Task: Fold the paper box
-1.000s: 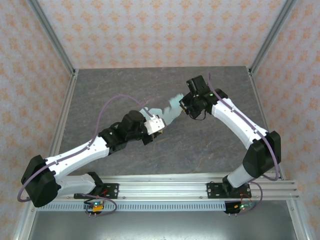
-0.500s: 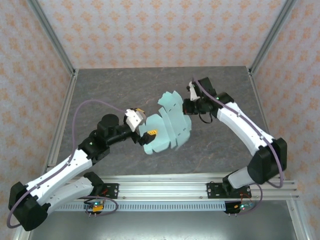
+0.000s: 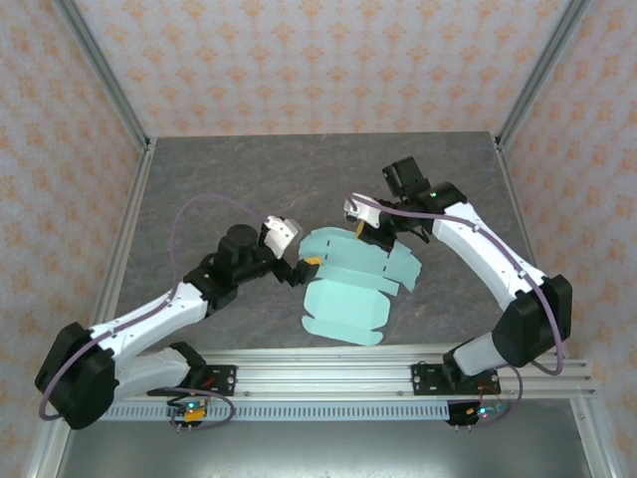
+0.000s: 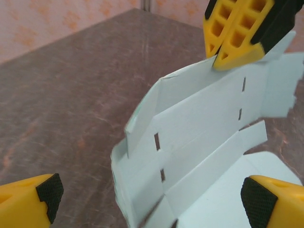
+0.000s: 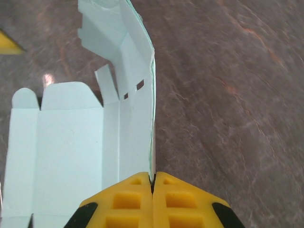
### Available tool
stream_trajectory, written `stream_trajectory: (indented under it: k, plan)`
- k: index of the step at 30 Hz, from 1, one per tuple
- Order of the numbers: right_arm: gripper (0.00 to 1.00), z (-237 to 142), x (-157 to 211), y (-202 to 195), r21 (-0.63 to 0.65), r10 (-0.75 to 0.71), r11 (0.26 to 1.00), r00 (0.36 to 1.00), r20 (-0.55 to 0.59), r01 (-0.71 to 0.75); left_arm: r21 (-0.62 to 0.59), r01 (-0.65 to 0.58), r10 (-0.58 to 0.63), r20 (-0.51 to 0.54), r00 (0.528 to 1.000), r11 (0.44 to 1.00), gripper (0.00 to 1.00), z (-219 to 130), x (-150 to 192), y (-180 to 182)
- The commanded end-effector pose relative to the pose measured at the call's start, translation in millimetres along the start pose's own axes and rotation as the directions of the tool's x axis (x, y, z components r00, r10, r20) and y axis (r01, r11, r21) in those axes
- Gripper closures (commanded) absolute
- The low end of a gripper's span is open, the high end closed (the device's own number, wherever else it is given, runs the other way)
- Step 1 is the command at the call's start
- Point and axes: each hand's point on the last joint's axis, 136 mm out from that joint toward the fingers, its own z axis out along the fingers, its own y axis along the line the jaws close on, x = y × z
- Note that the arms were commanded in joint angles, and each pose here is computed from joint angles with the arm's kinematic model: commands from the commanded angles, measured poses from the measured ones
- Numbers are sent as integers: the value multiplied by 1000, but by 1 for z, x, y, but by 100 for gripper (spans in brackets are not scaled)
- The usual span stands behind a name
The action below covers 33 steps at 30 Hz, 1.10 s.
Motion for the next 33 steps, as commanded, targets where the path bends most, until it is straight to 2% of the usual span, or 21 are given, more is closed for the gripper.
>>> stream_trajectory:
  k: [1, 4, 9, 11, 21, 25, 27, 30, 32, 33]
  plan:
    - [100, 1, -7, 18, -83, -186, 978, 980, 74, 192, -29, -3, 5, 46, 999, 1000, 0, 5, 5, 5]
    - [100, 3, -6, 16, -87, -207, 973, 976, 66, 212, -108, 0, 9, 88, 996, 994, 3, 1, 16, 19]
    - [100, 11, -3, 11, -95, -217, 971, 975, 50, 221, -46, -6, 11, 95, 995, 999, 32, 7, 26, 9]
    - [100, 12, -4, 8, -85, -219, 971, 974, 52, 223, -48, 5, 0, 91, 996, 999, 39, 10, 25, 10]
    - [100, 8, -14, -3, -17, -287, 957, 955, 75, 289, -27, 26, -25, 29, 999, 999, 56, 27, 33, 11]
    - [100, 10, -12, -5, -2, -314, 949, 947, 67, 315, -17, 37, -37, 8, 999, 999, 72, 37, 41, 12]
    - [92, 11, -12, -14, 42, -297, 955, 953, 53, 295, -7, 50, -50, 3, 999, 999, 84, 41, 42, 12]
    - [75, 3, -23, -41, 202, -158, 970, 983, 89, 138, -22, 114, -114, 5, 993, 993, 100, 49, 42, 18]
    - [64, -7, -31, -41, 243, -111, 967, 982, 152, 71, -24, 167, -167, 26, 986, 986, 100, 52, 40, 21]
    - [62, -13, -36, -36, 241, -94, 969, 978, 189, 47, -13, 188, -187, 30, 982, 982, 100, 55, 40, 21]
